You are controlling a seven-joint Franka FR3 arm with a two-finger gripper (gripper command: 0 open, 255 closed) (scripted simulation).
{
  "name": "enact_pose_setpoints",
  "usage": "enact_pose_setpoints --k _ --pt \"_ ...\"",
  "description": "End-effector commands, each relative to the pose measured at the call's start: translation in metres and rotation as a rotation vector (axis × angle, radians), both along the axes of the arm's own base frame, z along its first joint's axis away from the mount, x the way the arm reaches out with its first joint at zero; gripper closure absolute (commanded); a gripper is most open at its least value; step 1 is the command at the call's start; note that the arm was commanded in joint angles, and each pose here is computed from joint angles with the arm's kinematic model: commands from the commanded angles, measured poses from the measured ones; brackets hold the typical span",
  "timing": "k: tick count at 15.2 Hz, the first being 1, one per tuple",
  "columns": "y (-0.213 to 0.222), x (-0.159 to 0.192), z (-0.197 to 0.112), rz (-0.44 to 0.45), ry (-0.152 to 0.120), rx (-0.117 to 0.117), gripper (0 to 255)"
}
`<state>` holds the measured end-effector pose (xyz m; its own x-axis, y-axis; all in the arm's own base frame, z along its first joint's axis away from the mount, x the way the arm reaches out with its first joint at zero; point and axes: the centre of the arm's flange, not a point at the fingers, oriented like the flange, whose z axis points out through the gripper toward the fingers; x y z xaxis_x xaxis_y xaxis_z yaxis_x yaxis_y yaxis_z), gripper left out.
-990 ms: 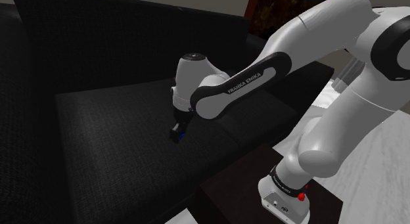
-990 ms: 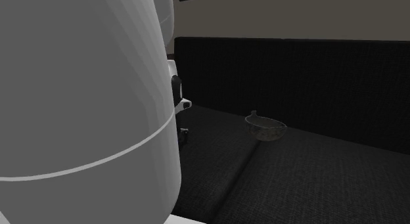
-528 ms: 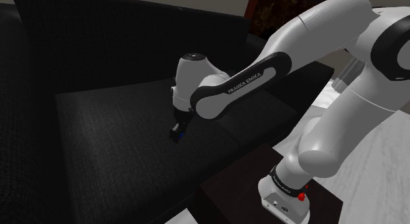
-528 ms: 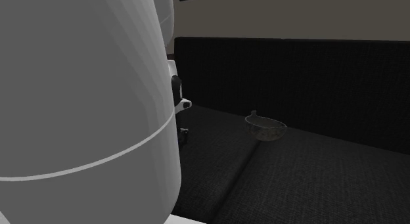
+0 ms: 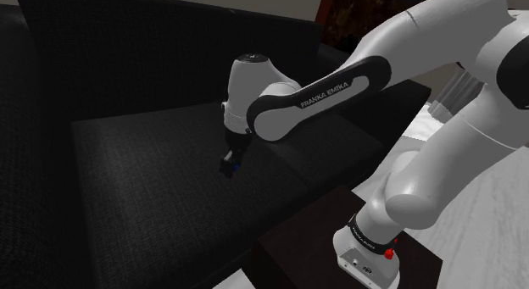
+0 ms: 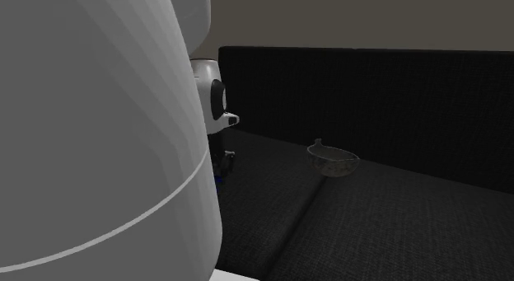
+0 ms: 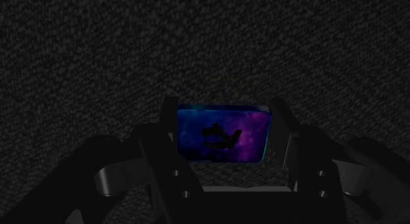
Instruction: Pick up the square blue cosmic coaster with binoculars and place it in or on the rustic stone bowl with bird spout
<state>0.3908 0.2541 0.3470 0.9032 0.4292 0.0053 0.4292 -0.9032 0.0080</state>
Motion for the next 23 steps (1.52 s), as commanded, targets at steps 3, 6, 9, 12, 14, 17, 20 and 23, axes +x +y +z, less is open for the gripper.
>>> enact_pose_setpoints --k 3,6,9,12,14,17,20,23 --pt "0.001 0.000 0.021 0.000 0.001 0.000 255" --pt "0.001 0.000 0.037 0.000 0.001 0.000 255" --pt "0.001 0.000 0.053 0.000 0.001 0.000 255" --pt "0.001 0.000 0.069 0.000 0.001 0.000 255" --pt "0.001 0.000 0.079 0.000 0.001 0.000 255" --pt "0.001 0.000 0.095 0.000 0.001 0.000 255" --pt "0.001 0.000 0.111 0.000 0.001 0.000 255" --pt "0.001 0.000 0.127 0.000 0.001 0.000 255"
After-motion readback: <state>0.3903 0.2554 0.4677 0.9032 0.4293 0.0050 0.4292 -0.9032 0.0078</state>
